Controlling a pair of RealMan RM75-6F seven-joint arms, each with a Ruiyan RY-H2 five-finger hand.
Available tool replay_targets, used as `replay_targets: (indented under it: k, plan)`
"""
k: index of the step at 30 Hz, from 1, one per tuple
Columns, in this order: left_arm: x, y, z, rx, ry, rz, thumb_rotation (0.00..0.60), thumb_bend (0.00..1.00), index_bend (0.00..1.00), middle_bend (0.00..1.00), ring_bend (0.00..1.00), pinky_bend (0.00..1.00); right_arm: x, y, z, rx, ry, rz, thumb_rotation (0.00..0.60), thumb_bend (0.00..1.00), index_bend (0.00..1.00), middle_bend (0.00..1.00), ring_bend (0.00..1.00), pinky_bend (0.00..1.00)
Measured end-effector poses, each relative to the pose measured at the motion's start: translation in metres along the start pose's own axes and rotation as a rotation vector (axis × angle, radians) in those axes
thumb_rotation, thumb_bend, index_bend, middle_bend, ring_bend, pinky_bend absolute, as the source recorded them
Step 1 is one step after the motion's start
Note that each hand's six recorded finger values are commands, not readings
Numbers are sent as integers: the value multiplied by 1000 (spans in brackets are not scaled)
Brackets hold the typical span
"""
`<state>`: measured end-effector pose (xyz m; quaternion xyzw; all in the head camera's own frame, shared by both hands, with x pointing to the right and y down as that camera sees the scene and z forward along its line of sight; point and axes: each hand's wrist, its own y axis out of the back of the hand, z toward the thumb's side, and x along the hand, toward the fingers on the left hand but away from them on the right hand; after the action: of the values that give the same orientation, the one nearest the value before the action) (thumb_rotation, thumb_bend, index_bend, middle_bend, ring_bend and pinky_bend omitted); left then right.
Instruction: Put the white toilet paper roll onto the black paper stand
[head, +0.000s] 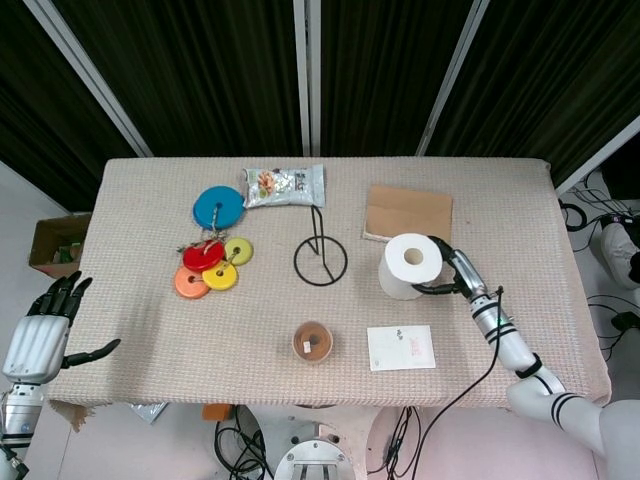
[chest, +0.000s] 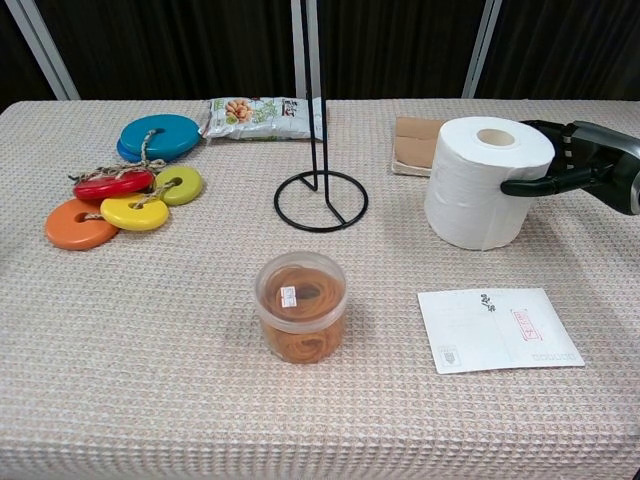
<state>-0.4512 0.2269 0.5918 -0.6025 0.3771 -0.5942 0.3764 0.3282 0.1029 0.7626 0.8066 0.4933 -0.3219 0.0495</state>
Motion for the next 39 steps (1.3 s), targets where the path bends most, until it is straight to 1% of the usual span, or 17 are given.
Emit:
replay_targets:
  k: [4, 10, 16, 22, 29, 34, 39]
  plan:
    - [0, -1, 0, -1, 1, -1, 117, 13, 65, 29, 49, 215, 2, 4, 5, -17, 14, -12, 600, 160, 495, 455, 458, 493]
    - [1, -1, -1, -1, 1, 0, 116, 13, 65, 29, 49, 216, 4, 14, 31, -53, 100, -39, 600, 176, 504, 462, 462, 497]
    - [1, -1, 0, -7, -1, 3, 114, 13, 65, 29, 49, 215, 4, 26, 74, -81, 183, -53, 600, 191, 514, 471, 472, 502]
    - [2, -4, -1, -12, -3, -6, 116, 13, 65, 29, 49, 215, 1, 37, 133, -114, 271, -63, 600, 187, 521, 477, 477, 510]
    - [4, -7, -1, -19, -6, -13, 116, 13, 65, 29, 49, 215, -13, 33, 211, -130, 330, -37, 600, 188, 522, 477, 473, 512]
    - [3, -8, -4, -24, 1, -16, 115, 13, 65, 29, 49, 215, -23, 25, 247, -126, 347, -36, 600, 188, 522, 476, 469, 511]
    - [2, -8, -10, -29, 9, -14, 114, 12, 65, 29, 49, 215, -29, 7, 275, -124, 366, -13, 600, 187, 522, 475, 468, 511]
